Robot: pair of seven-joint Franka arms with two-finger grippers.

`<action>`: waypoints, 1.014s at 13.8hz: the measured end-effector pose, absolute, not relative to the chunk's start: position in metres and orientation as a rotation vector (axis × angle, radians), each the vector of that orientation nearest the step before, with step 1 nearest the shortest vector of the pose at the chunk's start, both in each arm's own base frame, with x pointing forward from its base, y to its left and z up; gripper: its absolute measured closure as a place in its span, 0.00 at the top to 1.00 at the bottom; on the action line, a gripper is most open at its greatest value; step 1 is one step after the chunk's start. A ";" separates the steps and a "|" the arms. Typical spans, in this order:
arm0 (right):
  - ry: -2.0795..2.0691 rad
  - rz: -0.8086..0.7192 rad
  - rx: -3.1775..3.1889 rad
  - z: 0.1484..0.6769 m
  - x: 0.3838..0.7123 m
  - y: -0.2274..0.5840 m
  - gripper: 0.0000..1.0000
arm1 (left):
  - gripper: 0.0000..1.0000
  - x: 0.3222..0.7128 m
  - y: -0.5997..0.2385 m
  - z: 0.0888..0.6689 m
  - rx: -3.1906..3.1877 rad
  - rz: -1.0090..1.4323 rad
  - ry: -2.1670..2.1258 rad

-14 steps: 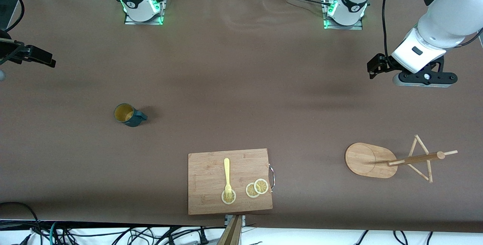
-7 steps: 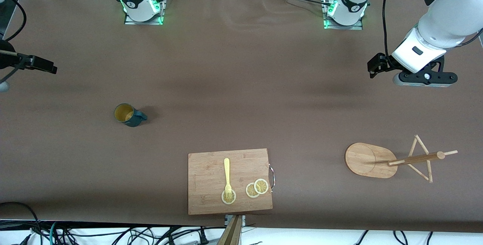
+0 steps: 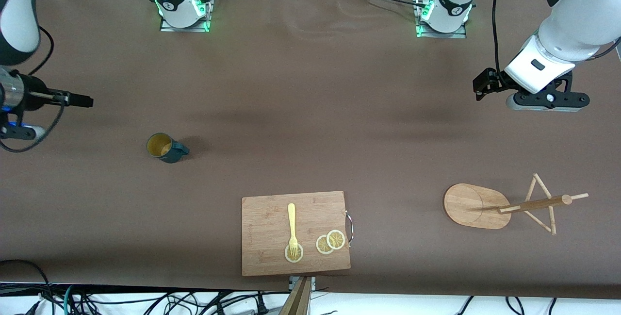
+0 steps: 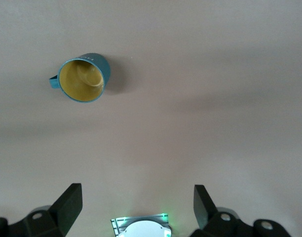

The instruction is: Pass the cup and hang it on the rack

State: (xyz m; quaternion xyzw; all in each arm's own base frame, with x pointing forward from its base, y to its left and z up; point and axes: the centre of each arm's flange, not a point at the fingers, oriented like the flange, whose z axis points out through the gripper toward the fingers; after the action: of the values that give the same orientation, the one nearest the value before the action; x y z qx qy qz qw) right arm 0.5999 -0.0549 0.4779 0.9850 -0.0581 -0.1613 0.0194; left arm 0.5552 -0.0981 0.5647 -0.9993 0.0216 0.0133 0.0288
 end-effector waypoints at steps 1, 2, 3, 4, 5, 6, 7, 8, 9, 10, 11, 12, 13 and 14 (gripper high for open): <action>-0.172 -0.502 3.057 0.465 0.602 -0.052 1.00 | 1.00 0.555 -0.098 0.565 -3.083 0.041 0.067; -0.166 -0.498 3.058 0.453 0.603 -0.051 1.00 | 1.00 0.555 -0.098 0.565 -3.083 0.041 0.067; -0.161 -0.492 3.059 0.440 0.602 -0.050 1.00 | 1.00 0.555 -0.098 0.565 -3.083 0.041 0.067; -0.158 -0.486 3.061 0.427 0.601 -0.049 1.00 | 1.00 0.555 -0.099 0.565 -3.083 0.041 0.068; -0.155 -0.477 3.063 0.414 0.599 -0.048 1.00 | 1.00 0.555 -0.099 0.565 -3.083 0.041 0.069; -0.153 -0.466 3.065 0.402 0.598 -0.048 1.00 | 1.00 0.555 -0.099 0.564 -3.083 0.042 0.069; -0.148 -0.453 3.068 0.388 0.595 -0.047 1.00 | 1.00 0.555 -0.099 0.564 -3.083 0.042 0.070; -0.140 -0.439 3.072 0.375 0.593 -0.044 1.00 | 1.00 0.555 -0.099 0.564 -3.083 0.042 0.070; -0.131 -0.423 3.078 0.362 0.590 -0.040 1.00 | 1.00 0.555 -0.099 0.564 -3.083 0.042 0.070; -0.126 -0.406 3.082 0.350 0.587 -0.036 1.00 | 1.00 0.555 -0.099 0.564 -3.083 0.042 0.070; -0.121 -0.386 3.086 0.339 0.584 -0.032 1.00 | 1.00 0.555 -0.100 0.564 -3.083 0.042 0.071; -0.114 -0.361 3.090 0.329 0.582 -0.029 1.00 | 1.00 0.555 -0.100 0.564 -3.083 0.042 0.071; -0.109 -0.328 3.095 0.318 0.579 -0.025 1.00 | 1.00 0.555 -0.100 0.564 -3.083 0.042 0.071; -0.104 -0.294 3.100 0.310 0.577 -0.022 1.00 | 1.00 0.555 -0.100 0.564 -3.083 0.042 0.071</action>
State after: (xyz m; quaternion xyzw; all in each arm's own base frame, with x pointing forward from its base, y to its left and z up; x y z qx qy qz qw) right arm 0.5771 -0.0223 0.3098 0.9949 -0.0335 -0.0942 0.0132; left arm 0.5553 -0.0999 0.5641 -0.9992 0.0231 0.0137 0.0287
